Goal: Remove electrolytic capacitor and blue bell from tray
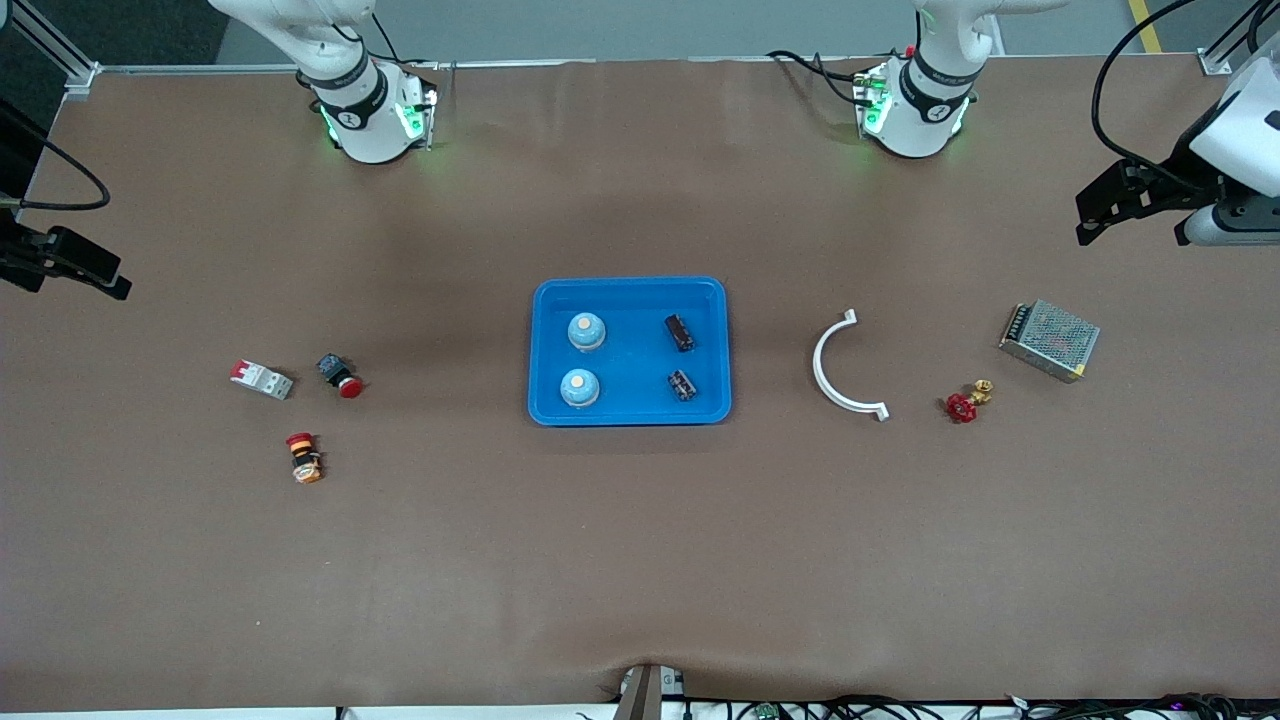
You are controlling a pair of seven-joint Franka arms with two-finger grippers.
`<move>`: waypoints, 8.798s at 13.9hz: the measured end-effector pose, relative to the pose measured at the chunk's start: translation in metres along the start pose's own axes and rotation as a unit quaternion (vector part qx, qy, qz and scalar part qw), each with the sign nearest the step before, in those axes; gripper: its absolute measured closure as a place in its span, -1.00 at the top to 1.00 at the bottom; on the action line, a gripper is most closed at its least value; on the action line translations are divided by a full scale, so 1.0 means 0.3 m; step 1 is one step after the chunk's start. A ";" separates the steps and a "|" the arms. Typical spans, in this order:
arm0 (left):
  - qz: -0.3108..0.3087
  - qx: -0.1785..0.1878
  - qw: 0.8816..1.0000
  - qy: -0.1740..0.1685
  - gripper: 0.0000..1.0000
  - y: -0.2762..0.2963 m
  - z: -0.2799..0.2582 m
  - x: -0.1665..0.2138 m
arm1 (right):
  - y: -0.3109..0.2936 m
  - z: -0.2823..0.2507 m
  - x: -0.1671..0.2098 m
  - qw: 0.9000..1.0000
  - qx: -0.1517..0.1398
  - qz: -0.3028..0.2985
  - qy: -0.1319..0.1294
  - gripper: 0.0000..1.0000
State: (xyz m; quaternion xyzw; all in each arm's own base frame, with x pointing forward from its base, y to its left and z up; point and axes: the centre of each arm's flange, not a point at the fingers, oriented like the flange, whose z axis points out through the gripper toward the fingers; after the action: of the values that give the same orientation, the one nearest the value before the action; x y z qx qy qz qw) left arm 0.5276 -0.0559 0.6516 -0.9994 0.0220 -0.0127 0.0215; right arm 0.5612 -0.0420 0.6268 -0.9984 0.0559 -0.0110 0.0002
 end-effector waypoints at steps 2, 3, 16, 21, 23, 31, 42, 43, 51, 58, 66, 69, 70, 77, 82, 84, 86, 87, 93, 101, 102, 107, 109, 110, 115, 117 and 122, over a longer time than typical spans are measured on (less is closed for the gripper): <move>-0.001 0.000 1.000 -0.001 1.00 -0.003 0.001 -0.001 | 0.005 0.000 -0.002 1.000 0.000 0.001 -0.002 1.00; -0.001 0.000 1.000 -0.001 1.00 -0.005 0.000 -0.001 | 0.011 0.000 -0.003 1.000 0.000 0.003 -0.003 1.00; -0.069 -0.043 0.995 -0.058 1.00 0.287 0.335 0.046 | 0.003 0.244 0.009 0.997 -0.002 0.070 -0.020 1.00; -0.163 -0.046 0.984 -0.061 1.00 0.596 0.564 0.016 | -0.213 0.373 -0.023 0.998 -0.003 0.053 -0.034 1.00; -0.206 -0.056 0.974 -0.068 0.94 0.720 0.666 0.016 | -0.394 0.394 -0.054 0.998 -0.004 0.052 -0.031 1.00; -0.316 -0.046 0.945 -0.064 0.56 1.201 1.136 -0.091 | -0.991 0.656 -0.335 0.996 0.046 0.074 -0.038 1.00; -0.353 -0.015 0.933 -0.063 0.15 1.462 1.492 -0.208 | -1.318 1.121 -0.406 0.995 0.019 0.096 -0.033 1.00; -0.352 -0.013 0.934 -0.064 0.15 1.470 1.499 -0.218 | -1.340 1.162 -0.408 0.994 0.023 0.102 -0.028 1.00; -0.349 0.030 0.935 -0.061 -0.39 1.445 1.456 -0.231 | -1.462 1.270 -0.499 0.995 0.032 0.096 -0.022 1.00; -0.333 0.030 0.942 -0.012 -0.39 1.110 1.162 -0.050 | -1.501 1.390 -0.573 0.996 0.011 0.083 -0.037 1.00; -0.265 0.050 0.961 -0.062 -0.39 0.493 1.224 0.023 | -1.498 1.402 -0.568 0.996 0.004 0.082 -0.031 1.00; -0.254 0.061 0.962 -0.083 -0.39 0.386 1.300 0.000 | -1.494 1.423 -0.572 0.996 -0.010 0.081 -0.019 1.00; -0.245 0.075 0.963 -0.085 -0.39 0.359 1.338 -0.013 | -1.494 1.431 -0.573 0.997 -0.014 0.079 -0.016 0.99; -0.228 0.062 0.967 -0.092 -0.39 0.216 1.577 -0.067 | -1.507 1.431 -0.577 0.996 -0.013 0.092 -0.011 0.26; -0.222 0.059 0.970 -0.082 0.32 0.243 1.548 -0.054 | -1.542 1.365 -0.550 0.994 -0.003 0.113 -0.002 0.26; -0.217 0.054 0.972 -0.068 0.72 0.288 1.498 -0.038 | -1.555 1.267 -0.528 0.994 -0.018 0.110 -0.008 0.26; -0.217 0.054 0.973 -0.056 1.00 0.366 1.419 -0.011 | -1.550 1.147 -0.498 0.996 -0.036 0.086 -0.014 0.26; -0.224 0.051 0.972 -0.049 1.00 0.420 1.367 0.007 | -1.527 1.094 -0.475 0.997 -0.039 0.070 -0.014 0.26; -0.287 -0.012 0.958 -0.023 1.00 0.865 1.139 0.051 | -1.167 0.940 -0.309 0.999 -0.042 -0.017 -0.019 0.26; -0.323 -0.034 0.945 -0.034 0.67 1.241 1.241 0.074 | -0.677 0.874 -0.321 0.991 -0.046 -0.117 -0.042 0.26; -0.326 -0.033 0.944 -0.034 0.66 1.270 1.258 0.066 | -0.623 0.866 -0.323 0.990 -0.045 -0.128 -0.044 0.26; -0.334 -0.039 0.941 -0.044 0.59 1.371 1.302 0.050 | -0.275 0.862 -0.282 0.981 -0.036 -0.185 -0.055 0.26; -0.333 -0.036 0.941 -0.049 0.52 1.387 1.338 0.046 | -0.150 0.876 -0.269 0.977 -0.031 -0.200 -0.059 0.26; -0.332 -0.031 0.942 -0.049 0.52 1.391 1.363 0.042 | -0.105 0.882 -0.267 0.976 -0.029 -0.205 -0.060 0.26; -0.329 -0.013 0.944 -0.035 0.37 1.432 1.479 0.004 | 0.081 0.909 -0.254 0.972 -0.025 -0.231 -0.041 0.26; -0.329 -0.011 0.944 -0.035 0.14 1.441 1.491 -0.004 | 0.157 0.937 -0.231 0.972 -0.023 -0.229 -0.042 0.26; -0.332 -0.014 0.943 -0.031 -0.32 1.436 1.477 0.015 | 0.265 1.035 -0.051 0.973 -0.016 -0.224 -0.045 0.26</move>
State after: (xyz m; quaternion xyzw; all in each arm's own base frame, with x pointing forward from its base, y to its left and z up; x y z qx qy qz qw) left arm 0.5251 -0.4671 0.1904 -0.9500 -0.3118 0.0125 0.0029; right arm 0.5441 -0.1196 0.3160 -0.9849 -0.1689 0.0351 -0.0153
